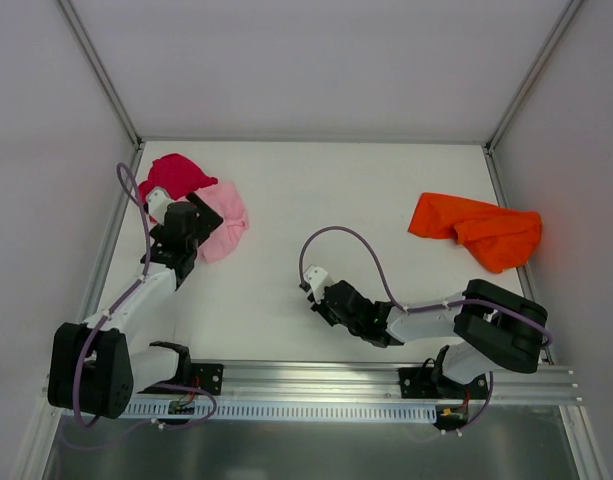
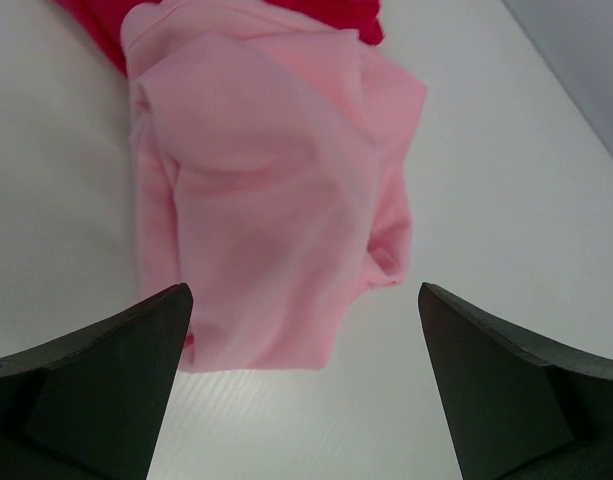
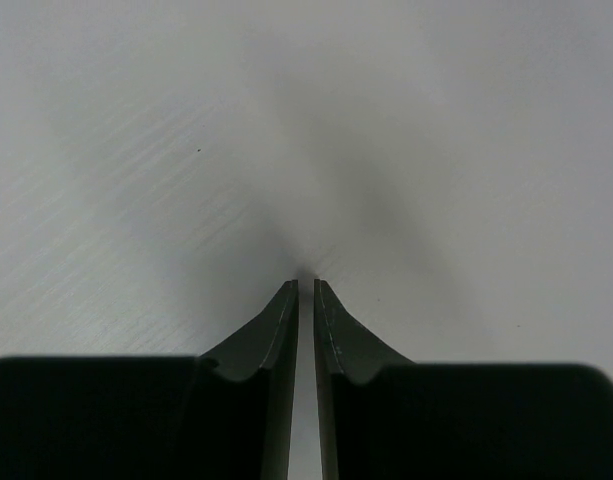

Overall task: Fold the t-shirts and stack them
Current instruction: Put the neatly folded tshirt into the corner of the board with the left arm

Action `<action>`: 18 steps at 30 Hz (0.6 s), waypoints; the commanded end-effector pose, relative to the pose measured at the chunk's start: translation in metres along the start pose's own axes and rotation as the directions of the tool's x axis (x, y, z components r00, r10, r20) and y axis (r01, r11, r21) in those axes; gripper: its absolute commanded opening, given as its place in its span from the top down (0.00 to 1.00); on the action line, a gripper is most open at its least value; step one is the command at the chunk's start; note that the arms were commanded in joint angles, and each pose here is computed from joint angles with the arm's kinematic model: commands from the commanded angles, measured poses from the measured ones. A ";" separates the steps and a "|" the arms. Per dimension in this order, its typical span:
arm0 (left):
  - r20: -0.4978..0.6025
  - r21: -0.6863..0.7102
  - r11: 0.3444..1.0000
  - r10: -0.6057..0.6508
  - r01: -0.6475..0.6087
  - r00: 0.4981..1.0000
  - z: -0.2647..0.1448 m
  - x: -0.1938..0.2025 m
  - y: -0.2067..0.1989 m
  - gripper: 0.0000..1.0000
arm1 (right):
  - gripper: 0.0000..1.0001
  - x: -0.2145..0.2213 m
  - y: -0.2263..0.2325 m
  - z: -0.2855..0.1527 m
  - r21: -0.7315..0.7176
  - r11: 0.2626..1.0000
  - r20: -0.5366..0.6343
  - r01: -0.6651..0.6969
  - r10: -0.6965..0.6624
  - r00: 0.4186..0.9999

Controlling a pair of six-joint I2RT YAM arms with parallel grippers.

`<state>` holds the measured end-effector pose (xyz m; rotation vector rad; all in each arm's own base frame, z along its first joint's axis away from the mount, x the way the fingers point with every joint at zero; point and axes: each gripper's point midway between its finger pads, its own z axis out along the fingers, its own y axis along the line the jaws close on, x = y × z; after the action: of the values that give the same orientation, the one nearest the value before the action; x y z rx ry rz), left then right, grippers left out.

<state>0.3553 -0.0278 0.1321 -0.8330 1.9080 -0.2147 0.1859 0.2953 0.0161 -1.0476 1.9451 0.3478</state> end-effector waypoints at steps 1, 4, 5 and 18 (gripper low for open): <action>0.003 -0.119 0.992 -0.036 0.036 0.999 -0.003 0.009 0.026 0.01 | 0.85 0.007 0.004 0.000 -0.007 1.000 -0.016 -0.011 0.011 1.000; -0.006 -0.167 0.985 -0.033 0.032 0.999 -0.004 0.019 0.042 0.01 | 0.85 0.007 0.005 -0.001 -0.011 1.000 -0.017 -0.012 0.012 1.000; -0.008 -0.180 0.983 -0.042 0.040 0.999 -0.004 0.020 0.045 0.01 | 0.85 0.007 0.005 -0.001 -0.008 1.000 -0.019 -0.011 0.011 1.000; -0.075 -0.307 0.951 -0.054 0.029 0.996 0.020 0.045 0.062 0.01 | 0.85 0.020 -0.003 -0.008 0.024 1.000 -0.044 -0.012 0.013 0.999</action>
<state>0.3182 -0.0035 0.0468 -1.0555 2.0767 0.0435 0.1834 0.2920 0.0158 -1.0386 1.9478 0.3468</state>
